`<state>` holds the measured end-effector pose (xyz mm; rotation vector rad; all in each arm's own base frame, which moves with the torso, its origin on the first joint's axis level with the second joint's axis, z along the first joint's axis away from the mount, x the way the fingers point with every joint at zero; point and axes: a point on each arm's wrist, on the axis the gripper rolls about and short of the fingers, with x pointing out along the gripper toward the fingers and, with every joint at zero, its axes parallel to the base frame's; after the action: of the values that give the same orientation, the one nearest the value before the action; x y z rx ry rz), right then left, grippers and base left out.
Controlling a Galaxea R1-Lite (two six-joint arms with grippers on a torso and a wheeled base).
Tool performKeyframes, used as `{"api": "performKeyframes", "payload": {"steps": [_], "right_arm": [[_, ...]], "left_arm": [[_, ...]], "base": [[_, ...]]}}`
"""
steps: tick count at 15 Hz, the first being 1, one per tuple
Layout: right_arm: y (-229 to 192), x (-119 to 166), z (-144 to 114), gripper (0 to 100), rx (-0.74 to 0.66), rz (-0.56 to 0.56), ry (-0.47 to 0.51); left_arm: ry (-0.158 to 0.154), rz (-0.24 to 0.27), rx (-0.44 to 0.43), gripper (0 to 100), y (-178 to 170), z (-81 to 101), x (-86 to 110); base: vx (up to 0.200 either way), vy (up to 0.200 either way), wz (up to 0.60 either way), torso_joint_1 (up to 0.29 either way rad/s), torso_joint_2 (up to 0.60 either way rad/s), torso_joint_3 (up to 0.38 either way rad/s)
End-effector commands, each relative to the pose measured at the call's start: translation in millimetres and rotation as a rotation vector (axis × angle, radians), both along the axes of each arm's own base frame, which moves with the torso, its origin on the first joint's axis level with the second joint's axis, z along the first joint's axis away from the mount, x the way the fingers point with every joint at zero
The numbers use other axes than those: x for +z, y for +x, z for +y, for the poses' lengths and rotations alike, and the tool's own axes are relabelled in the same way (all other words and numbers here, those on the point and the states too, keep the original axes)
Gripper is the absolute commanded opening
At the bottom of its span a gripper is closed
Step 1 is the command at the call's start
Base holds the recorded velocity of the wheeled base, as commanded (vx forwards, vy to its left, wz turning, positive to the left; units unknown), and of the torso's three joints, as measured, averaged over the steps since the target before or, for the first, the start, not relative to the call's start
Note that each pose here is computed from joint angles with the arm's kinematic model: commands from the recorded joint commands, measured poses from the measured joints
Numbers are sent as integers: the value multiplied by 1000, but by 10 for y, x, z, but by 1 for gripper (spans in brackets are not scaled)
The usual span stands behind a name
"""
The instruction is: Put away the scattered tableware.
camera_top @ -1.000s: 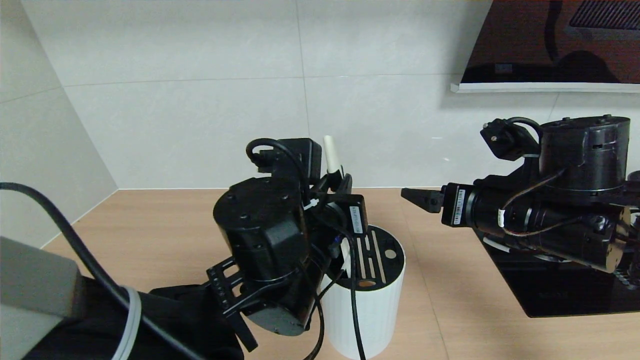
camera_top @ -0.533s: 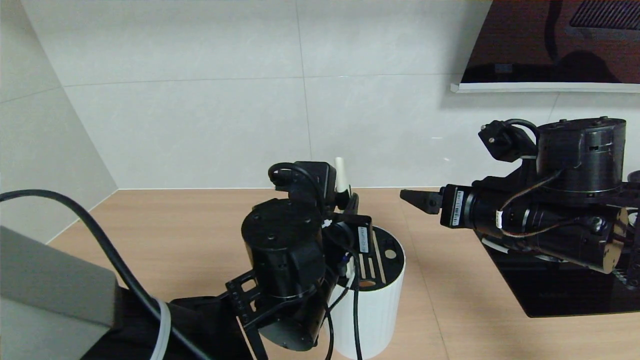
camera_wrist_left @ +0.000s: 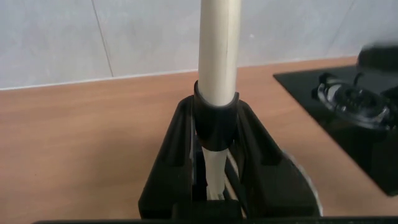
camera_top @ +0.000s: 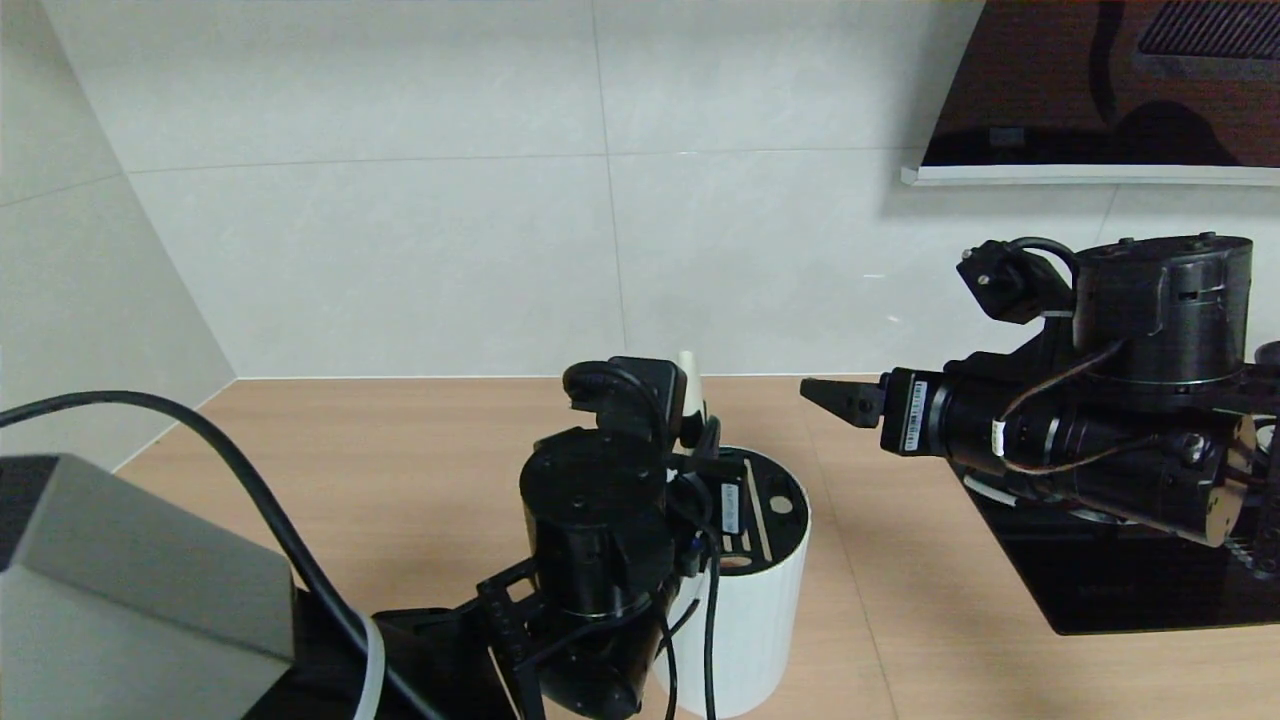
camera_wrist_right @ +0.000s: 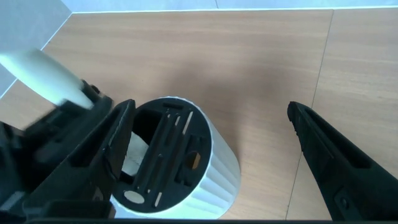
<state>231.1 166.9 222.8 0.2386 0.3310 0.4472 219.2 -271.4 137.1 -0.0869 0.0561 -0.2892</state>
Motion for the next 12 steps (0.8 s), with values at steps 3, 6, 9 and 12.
{"api": "performKeyframes", "payload": {"steps": [3, 6, 9, 12], "right_arm": [[3, 0, 3, 100, 0, -1, 0], [8, -9, 7, 100, 0, 1, -1], [11, -14, 9, 100, 0, 3, -2], [9, -22, 7, 100, 0, 5, -4]], "left_arm": [[27, 22, -2, 0, -2, -5, -104], [38, 30, -7, 0, -19, -10, -145], [41, 32, -5, 0, -19, -9, -153], [41, 32, -4, 100, -19, -9, -153]], "base": [[0, 0, 0, 0, 0, 0], [0, 0, 0, 0, 0, 0], [0, 0, 0, 0, 0, 0], [0, 0, 0, 0, 0, 0]]}}
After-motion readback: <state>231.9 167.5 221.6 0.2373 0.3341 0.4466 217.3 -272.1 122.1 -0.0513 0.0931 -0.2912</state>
